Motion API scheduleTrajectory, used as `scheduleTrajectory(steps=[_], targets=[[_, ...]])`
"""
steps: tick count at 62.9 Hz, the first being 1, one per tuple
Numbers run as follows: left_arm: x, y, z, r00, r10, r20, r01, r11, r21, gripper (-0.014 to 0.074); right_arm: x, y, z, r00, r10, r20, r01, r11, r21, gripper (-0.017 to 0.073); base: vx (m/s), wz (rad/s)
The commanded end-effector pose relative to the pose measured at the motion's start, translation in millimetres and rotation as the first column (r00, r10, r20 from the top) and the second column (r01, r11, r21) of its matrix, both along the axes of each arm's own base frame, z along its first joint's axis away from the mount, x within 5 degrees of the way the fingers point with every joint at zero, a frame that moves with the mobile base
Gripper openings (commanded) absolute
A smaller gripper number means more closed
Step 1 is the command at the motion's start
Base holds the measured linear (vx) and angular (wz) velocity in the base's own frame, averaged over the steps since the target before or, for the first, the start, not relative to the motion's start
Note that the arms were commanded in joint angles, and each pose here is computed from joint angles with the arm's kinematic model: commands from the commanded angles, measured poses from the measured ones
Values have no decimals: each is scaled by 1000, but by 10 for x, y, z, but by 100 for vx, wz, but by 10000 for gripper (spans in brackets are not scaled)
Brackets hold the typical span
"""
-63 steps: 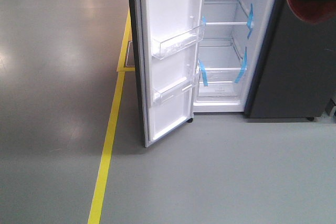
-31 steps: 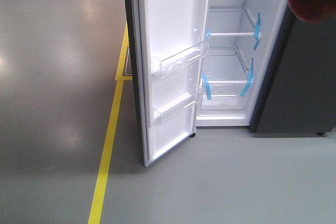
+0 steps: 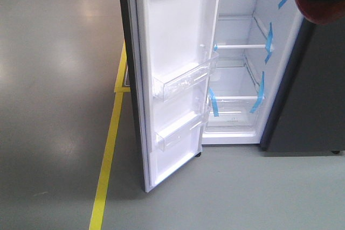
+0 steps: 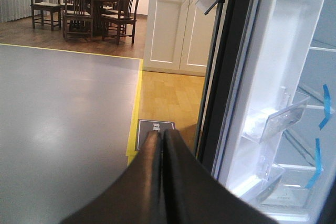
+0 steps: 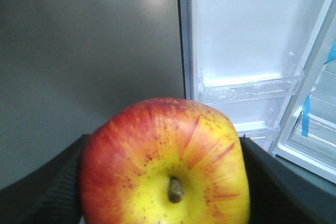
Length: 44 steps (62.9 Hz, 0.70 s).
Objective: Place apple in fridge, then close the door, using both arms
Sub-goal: 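Drive up to the open fridge door, apple held in right gripper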
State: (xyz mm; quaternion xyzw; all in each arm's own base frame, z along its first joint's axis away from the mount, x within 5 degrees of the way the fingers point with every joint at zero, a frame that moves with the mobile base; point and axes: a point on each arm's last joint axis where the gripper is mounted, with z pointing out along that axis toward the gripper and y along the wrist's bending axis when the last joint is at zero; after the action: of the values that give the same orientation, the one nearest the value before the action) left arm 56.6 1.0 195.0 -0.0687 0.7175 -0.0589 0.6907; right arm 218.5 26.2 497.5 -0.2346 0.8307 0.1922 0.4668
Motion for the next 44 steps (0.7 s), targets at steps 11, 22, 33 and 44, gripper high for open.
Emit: scheduleTrajectory(steps=[11, 22, 33, 44], targets=[[4, -6, -2, 998, -7, 59, 7, 1000, -4, -6, -88, 29, 178, 995, -6, 104, 2, 999, 39, 45, 24, -3], [4, -6, -2, 998, -7, 59, 7, 1000, -4, -6, -88, 29, 178, 995, -6, 104, 2, 999, 39, 43, 24, -3], [4, -6, -2, 998, -7, 59, 7, 1000, -4, -6, -88, 29, 178, 995, -6, 104, 2, 999, 39, 44, 24, -4], [4, -6, -2, 998, -7, 59, 7, 1000, -4, -6, -88, 29, 178, 995, -6, 104, 2, 999, 39, 44, 23, -4]])
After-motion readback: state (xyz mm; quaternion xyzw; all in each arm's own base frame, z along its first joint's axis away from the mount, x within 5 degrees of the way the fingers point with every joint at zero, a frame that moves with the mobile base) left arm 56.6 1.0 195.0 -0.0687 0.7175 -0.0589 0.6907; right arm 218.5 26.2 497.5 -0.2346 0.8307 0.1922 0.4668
